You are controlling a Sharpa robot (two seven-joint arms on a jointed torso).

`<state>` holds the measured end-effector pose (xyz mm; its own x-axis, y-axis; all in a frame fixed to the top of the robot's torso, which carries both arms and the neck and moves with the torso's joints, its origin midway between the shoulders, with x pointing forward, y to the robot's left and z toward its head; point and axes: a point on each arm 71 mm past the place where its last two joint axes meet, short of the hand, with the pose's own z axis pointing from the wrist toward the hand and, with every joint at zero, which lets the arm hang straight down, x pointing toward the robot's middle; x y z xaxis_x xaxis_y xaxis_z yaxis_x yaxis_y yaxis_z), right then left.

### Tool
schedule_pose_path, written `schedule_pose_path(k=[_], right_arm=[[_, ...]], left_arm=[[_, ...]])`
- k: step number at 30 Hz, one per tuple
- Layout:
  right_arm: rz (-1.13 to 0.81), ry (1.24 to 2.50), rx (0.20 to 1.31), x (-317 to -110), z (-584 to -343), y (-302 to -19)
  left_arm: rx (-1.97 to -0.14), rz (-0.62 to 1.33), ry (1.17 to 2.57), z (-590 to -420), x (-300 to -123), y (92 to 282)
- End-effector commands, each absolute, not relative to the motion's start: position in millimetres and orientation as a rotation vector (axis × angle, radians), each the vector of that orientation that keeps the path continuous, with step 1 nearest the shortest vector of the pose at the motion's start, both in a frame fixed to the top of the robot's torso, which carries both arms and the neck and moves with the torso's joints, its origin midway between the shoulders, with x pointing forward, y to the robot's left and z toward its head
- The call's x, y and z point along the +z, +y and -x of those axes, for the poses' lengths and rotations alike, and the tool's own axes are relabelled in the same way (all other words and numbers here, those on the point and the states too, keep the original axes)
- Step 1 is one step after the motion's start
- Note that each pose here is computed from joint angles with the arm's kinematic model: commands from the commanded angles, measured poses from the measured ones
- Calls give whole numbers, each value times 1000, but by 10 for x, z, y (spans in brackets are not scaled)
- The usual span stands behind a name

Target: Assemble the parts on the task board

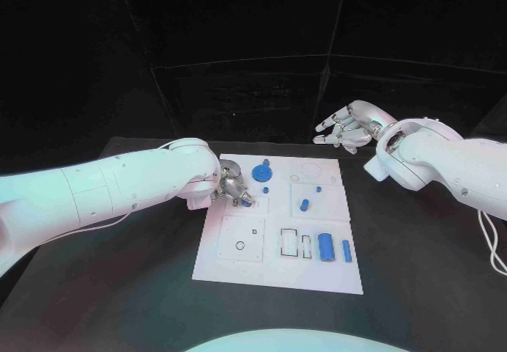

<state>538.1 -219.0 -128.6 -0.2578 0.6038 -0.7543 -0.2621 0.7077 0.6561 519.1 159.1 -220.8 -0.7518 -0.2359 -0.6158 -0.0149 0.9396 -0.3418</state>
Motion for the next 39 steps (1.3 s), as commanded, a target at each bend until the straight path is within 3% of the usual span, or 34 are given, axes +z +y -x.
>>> schedule_pose_path(k=[1,39], right_arm=[[-268,1635,851,-1270,-5380,-2169],[-261,1639,859,-1273,-5385,-2124]], left_arm=[[-396,146,2420,-5178,-2230,1564],[-386,116,2442,-5237,-2236,1447]])
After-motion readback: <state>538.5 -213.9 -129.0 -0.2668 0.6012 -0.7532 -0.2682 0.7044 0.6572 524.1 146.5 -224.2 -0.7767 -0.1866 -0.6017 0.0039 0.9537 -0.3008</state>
